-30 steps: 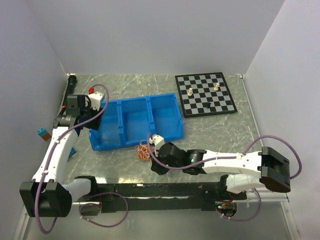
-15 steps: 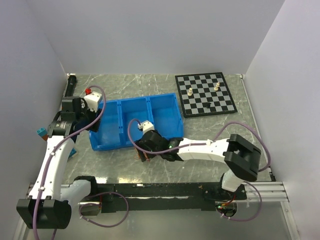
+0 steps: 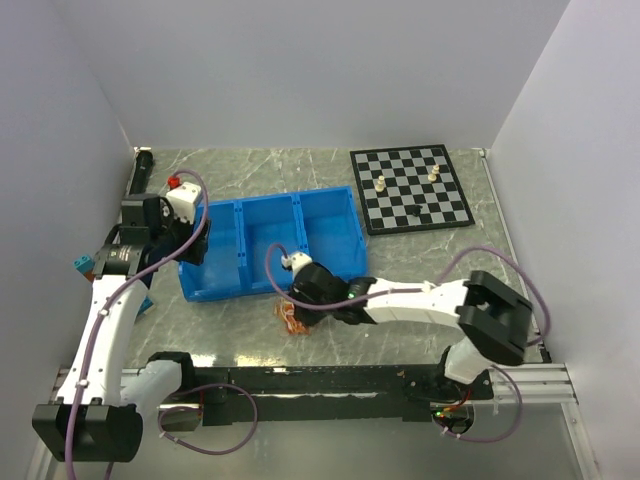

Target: Untangle the cables

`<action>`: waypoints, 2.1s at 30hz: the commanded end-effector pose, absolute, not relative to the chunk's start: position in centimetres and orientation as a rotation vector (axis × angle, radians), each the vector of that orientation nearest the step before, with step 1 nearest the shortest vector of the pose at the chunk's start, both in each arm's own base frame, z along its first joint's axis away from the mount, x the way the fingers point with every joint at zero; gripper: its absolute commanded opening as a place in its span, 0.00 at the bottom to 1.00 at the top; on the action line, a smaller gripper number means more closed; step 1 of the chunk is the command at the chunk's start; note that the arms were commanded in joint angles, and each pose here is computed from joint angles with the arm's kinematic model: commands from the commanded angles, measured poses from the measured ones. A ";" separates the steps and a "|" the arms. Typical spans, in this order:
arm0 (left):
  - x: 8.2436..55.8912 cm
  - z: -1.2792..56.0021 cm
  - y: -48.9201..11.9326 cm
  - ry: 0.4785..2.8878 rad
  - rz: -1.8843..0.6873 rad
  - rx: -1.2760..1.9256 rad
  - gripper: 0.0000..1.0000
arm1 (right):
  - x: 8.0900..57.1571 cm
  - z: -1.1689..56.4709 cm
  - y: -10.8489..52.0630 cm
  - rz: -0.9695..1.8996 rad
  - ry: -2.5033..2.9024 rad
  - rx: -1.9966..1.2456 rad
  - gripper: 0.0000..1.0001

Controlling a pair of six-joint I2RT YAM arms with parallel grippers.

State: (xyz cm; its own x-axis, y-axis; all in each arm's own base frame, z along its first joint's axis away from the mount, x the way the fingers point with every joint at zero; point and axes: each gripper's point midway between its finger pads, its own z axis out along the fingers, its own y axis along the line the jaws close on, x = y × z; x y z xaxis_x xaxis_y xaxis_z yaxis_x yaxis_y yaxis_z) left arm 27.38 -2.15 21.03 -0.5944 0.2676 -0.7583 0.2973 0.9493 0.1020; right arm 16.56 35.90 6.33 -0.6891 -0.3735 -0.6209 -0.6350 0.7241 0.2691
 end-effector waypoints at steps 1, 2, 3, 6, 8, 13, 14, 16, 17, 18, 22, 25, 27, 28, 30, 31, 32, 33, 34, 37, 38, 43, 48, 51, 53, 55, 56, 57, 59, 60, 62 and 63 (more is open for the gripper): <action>27.6 23.1 -4.7 2.154 -0.170 0.431 0.82 | 13.1 9.1 36.1 0.853 2.316 -0.809 0.00; 27.6 23.1 -5.0 2.143 -0.177 0.444 0.82 | 12.6 9.3 35.9 0.887 2.313 -0.807 0.00; 27.5 23.1 -5.6 2.134 -0.183 0.464 0.82 | 12.2 9.7 35.8 0.925 2.298 -0.806 0.00; 26.8 22.4 -7.8 2.139 -0.225 0.550 0.82 | 11.5 9.2 34.4 0.925 2.321 -0.770 0.00; 26.2 22.0 -9.3 2.130 -0.264 0.612 0.82 | 11.6 8.4 33.8 0.885 2.350 -0.766 0.01; 24.2 21.1 -13.3 2.114 -0.383 0.783 0.81 | 11.8 7.0 33.0 0.858 2.400 -0.741 0.60; 23.9 20.9 -14.0 2.114 -0.415 0.814 0.81 | 11.8 6.8 32.7 0.847 2.407 -0.729 0.66; 22.9 20.1 -15.2 2.127 -0.469 0.885 0.81 | 12.3 6.7 31.8 0.819 2.411 -0.698 0.69; 22.4 19.5 -15.8 2.131 -0.480 0.930 0.80 | 12.4 6.9 31.4 0.814 2.408 -0.687 0.70; 21.9 19.1 -16.4 2.132 -0.497 0.970 0.80 | 12.6 7.1 31.0 0.815 2.402 -0.673 0.71; 19.6 17.8 -19.1 2.105 -0.596 1.160 0.80 | 12.6 8.7 29.6 0.860 2.362 -0.639 0.73; 17.6 16.2 -21.0 2.068 -0.642 1.328 0.81 | 12.3 9.8 28.6 0.919 2.330 -0.621 0.70; 16.5 14.9 -21.8 2.050 -0.649 1.421 0.82 | 12.1 10.1 28.3 0.943 2.335 -0.618 0.70; 15.9 14.4 -22.1 2.028 -0.653 1.466 0.82 | 12.1 10.1 28.0 0.935 2.342 -0.615 0.70; 15.3 13.4 -22.4 1.961 -0.657 1.550 0.85 | 12.2 9.8 27.4 0.911 2.358 -0.602 0.66; 15.1 13.0 -22.4 1.920 -0.661 1.582 0.87 | 12.2 9.7 27.2 0.912 2.363 -0.603 0.64; 14.9 12.5 -22.3 1.878 -0.657 1.623 0.89 | 12.0 9.8 27.2 0.922 2.361 -0.611 0.63; 14.8 12.0 -22.1 1.863 -0.645 1.657 0.89 | 11.9 9.9 27.3 0.934 2.355 -0.619 0.62; 14.8 11.2 -22.0 1.857 -0.635 1.685 0.89 | 11.7 9.9 27.3 0.944 2.354 -0.629 0.61; 14.7 9.6 -21.8 1.820 -0.618 1.750 0.89 | 11.3 10.3 27.8 0.993 2.333 -0.666 0.59; 14.8 9.4 -21.9 1.807 -0.617 1.757 0.89 | 11.2 10.4 28.0 1.002 2.330 -0.678 0.59; 15.2 8.4 -22.4 1.764 -0.595 1.809 0.89 | 11.6 10.6 29.1 1.008 2.332 -0.710 0.55; 15.9 7.7 -22.7 1.723 -0.567 1.864 0.87 | 11.9 10.8 30.2 1.038 2.324 -0.722 0.54; 16.7 7.9 -22.9 1.696 -0.532 1.879 0.87 | 12.0 11.2 30.6 1.094 2.307 -0.698 0.53; 16.9 8.4 -23.2 1.650 -0.521 1.899 0.87 | 12.1 11.5 30.7 1.122 2.294 -0.677 0.54; 17.3 8.6 -23.2 1.636 -0.498 1.911 0.86 | 12.4 11.8 30.7 1.158 2.289 -0.645 0.53; 17.5 8.8 -23.1 1.633 -0.482 1.911 0.85 | 12.4 11.6 30.5 1.162 2.297 -0.635 0.54; 17.6 8.8 -23.1 1.626 -0.473 1.916 0.84 | 12.7 12.2 30.7 1.180 2.268 -0.621 0.53; 17.7 9.5 -22.9 1.565 -0.445 1.919 0.83 | 12.8 12.2 30.4 1.190 2.258 -0.601 0.53; 17.6 10.1 -22.8 1.503 -0.430 1.918 0.84 | 12.8 12.4 30.2 1.199 2.252 -0.590 0.53; 16.7 11.3 -22.6 1.368 -0.425 1.945 0.85 | 13.0 12.6 29.9 1.216 2.236 -0.574 0.52; 16.2 11.6 -22.4 1.331 -0.427 1.955 0.86 | 13.0 12.5 29.7 1.219 2.234 -0.566 0.52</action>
